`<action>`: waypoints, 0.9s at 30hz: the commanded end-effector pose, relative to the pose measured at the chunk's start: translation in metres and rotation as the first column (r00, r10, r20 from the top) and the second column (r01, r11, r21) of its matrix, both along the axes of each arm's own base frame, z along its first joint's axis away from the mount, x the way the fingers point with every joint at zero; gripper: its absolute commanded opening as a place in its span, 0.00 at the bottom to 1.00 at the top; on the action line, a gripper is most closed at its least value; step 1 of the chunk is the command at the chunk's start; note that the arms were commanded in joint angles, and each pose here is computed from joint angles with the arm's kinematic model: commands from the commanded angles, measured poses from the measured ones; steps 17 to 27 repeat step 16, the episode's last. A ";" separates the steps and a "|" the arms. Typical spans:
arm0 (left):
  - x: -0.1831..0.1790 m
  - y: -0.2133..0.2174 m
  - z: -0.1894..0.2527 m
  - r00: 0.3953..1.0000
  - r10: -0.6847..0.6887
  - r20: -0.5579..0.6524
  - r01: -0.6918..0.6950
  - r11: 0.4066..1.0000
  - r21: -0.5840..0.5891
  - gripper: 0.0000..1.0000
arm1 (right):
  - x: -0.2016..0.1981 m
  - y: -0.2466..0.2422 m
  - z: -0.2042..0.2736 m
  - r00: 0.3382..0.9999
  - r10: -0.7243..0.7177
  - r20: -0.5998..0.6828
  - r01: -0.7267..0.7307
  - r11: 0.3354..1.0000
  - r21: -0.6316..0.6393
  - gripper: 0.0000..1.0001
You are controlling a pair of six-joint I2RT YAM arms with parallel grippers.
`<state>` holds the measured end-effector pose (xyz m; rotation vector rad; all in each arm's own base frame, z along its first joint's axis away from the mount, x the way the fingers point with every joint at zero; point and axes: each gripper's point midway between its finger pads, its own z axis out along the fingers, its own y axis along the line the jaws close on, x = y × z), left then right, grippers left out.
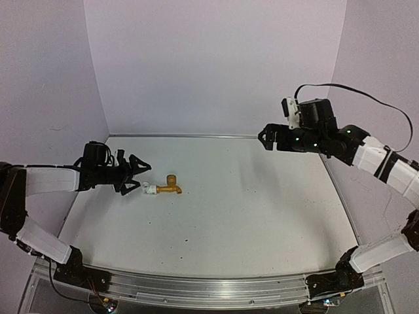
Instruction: Install the water faucets
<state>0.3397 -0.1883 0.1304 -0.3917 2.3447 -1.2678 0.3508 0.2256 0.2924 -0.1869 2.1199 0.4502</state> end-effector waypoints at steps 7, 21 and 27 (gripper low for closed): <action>-0.018 0.068 0.217 0.783 0.176 0.597 -0.310 0.942 0.129 0.95 | -0.051 -0.059 0.130 0.928 -0.055 0.369 0.037 0.998 0.056 0.98; -0.074 0.086 0.335 0.527 0.169 0.833 -0.358 0.933 0.037 0.95 | -0.073 -0.082 0.161 0.872 -0.123 0.474 0.058 0.987 0.149 0.98; -0.074 0.086 0.335 0.527 0.169 0.833 -0.358 0.933 0.037 0.95 | -0.073 -0.082 0.161 0.872 -0.123 0.474 0.058 0.987 0.149 0.98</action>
